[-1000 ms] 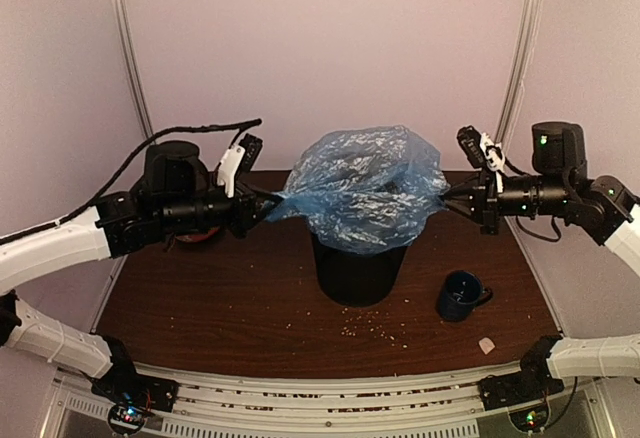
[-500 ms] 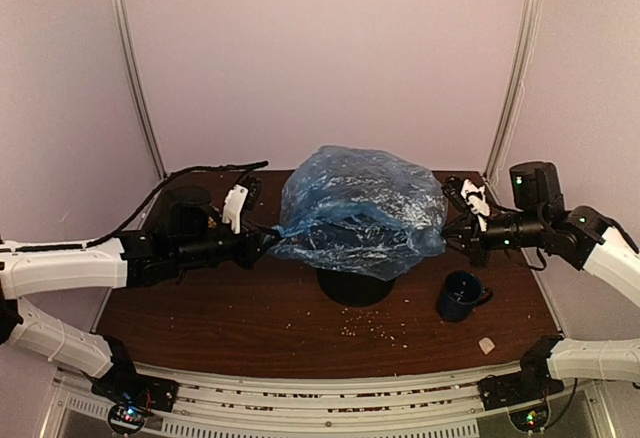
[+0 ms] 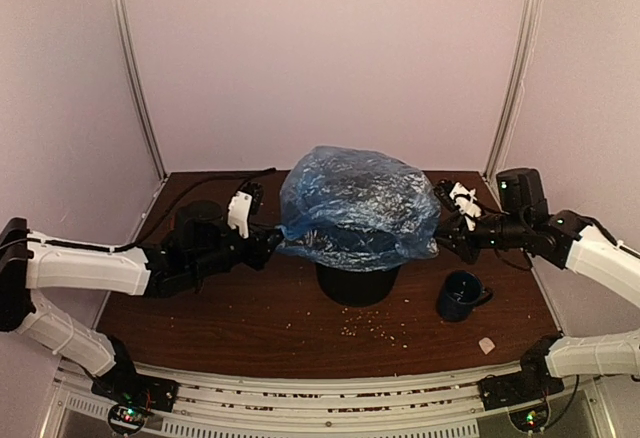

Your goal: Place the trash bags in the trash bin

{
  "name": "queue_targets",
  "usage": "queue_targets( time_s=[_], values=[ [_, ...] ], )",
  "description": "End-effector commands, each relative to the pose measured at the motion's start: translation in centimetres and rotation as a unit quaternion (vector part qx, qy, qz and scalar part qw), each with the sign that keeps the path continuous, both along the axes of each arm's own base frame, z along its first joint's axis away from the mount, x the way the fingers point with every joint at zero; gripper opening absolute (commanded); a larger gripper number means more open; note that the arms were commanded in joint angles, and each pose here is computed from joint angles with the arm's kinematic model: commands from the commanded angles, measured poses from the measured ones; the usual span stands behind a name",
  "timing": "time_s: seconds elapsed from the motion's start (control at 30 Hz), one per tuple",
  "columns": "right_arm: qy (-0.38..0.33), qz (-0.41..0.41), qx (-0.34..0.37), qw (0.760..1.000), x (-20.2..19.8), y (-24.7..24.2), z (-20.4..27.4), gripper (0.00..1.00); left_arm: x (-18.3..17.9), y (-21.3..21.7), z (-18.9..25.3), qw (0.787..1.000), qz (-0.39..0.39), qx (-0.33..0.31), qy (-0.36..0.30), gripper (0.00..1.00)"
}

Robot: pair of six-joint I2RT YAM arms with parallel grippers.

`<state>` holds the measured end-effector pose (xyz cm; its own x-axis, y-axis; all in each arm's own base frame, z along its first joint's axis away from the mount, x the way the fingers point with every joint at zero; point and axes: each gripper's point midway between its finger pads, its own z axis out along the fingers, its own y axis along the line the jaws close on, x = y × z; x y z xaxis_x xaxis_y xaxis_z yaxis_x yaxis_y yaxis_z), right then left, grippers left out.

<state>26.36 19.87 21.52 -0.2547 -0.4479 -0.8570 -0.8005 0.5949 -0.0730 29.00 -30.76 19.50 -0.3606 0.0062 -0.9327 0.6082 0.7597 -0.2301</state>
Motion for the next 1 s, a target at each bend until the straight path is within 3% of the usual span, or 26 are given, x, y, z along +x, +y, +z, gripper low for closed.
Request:
queue_targets(
  time_s=[0.0, 0.07, 0.2, 0.43, 0.6, 0.67, 0.8, 0.97],
  values=[
    [-0.050, -0.006, -0.001, 0.999, -1.7, -1.6, 2.6, 0.26, -1.7, 2.2, 4.3, 0.998, 0.008, -0.030, -0.045, 0.47],
    [-0.056, -0.009, -0.015, 0.998, -2.5, -2.5, 3.2, 0.36, -2.8, 3.3, 5.5, 0.998, 0.002, -0.026, -0.053, 0.58],
    [-0.070, -0.022, -0.043, 0.996, -3.9, -4.1, 4.4, 0.55, -4.3, 5.1, 6.4, 0.998, 0.001, -0.001, -0.059, 0.69],
    [-0.111, 0.026, -0.038, 0.993, -6.9, -4.2, 6.8, 0.54, -5.7, 6.7, 9.3, 0.997, 0.001, 0.001, -0.079, 0.73],
    [-0.104, 0.098, -0.015, 0.990, -8.6, -2.5, 8.0, 0.56, -8.4, 3.4, 10.2, 0.989, -0.114, 0.009, -0.097, 0.77],
    [-0.111, 0.103, -0.013, 0.988, -9.0, -2.5, 9.3, 0.61, -9.6, 1.7, 10.3, 0.983, -0.142, 0.050, -0.103, 0.80],
    [-0.149, 0.104, 0.000, 0.983, -10.8, -3.3, 11.9, 0.71, -10.9, 1.0, 10.0, 0.974, -0.128, 0.138, -0.126, 0.79],
    [-0.123, 0.136, -0.012, 0.983, -12.2, -3.1, 9.9, 0.82, -11.3, 1.1, 9.3, 0.960, -0.111, 0.206, -0.152, 0.79]
  ],
)
